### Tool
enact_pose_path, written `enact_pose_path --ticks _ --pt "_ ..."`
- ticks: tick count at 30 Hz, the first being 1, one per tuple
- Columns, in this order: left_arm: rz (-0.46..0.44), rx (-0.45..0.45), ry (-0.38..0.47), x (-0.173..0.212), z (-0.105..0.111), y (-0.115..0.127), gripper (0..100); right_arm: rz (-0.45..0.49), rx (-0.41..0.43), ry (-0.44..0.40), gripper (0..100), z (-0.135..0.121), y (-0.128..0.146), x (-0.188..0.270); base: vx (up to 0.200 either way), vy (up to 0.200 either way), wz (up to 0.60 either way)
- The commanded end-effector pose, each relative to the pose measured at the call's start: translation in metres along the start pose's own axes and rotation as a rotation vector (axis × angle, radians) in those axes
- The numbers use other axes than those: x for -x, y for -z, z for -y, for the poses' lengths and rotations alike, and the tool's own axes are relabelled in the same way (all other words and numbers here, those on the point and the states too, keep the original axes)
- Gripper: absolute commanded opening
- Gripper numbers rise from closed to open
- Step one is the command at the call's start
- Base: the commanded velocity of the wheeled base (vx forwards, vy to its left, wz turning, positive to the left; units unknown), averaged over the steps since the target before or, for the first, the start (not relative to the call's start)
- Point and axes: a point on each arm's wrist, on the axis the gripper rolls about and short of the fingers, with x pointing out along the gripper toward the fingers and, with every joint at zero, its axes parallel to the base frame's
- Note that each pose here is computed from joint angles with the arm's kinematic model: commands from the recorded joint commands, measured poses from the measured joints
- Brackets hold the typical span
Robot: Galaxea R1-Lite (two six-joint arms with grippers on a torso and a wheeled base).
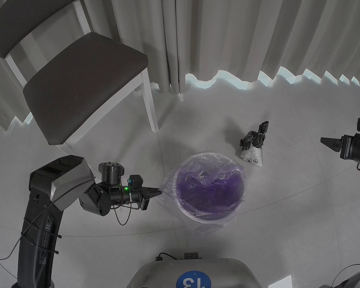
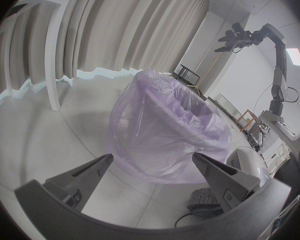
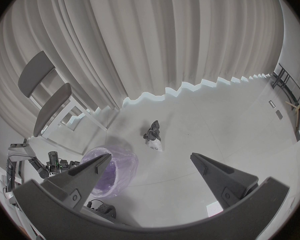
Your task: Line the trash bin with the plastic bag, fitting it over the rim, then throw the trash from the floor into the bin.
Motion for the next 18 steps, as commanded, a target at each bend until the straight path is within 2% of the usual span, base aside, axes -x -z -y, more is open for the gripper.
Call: enact_pose_path --ticks 1,11,18 --pt "-0.005 0.009 -0.011 0.001 -0.006 0.006 0 -0.003 -0.001 0.0 100 0.0 0.001 -0.001 0.0 0.0 0.0" --pt "-0.038 0.032 0.006 -0.008 -0.014 -0.003 0 -0.002 0.002 -0.002 100 0.0 0.0 0.0 0.0 0.0 0.0" --pt "-0.077 -0.013 0.039 -0.024 -0.023 -0.011 0 0.014 0.028 -0.007 100 -0.002 -0.004 0.003 0.0 0.0 0.0"
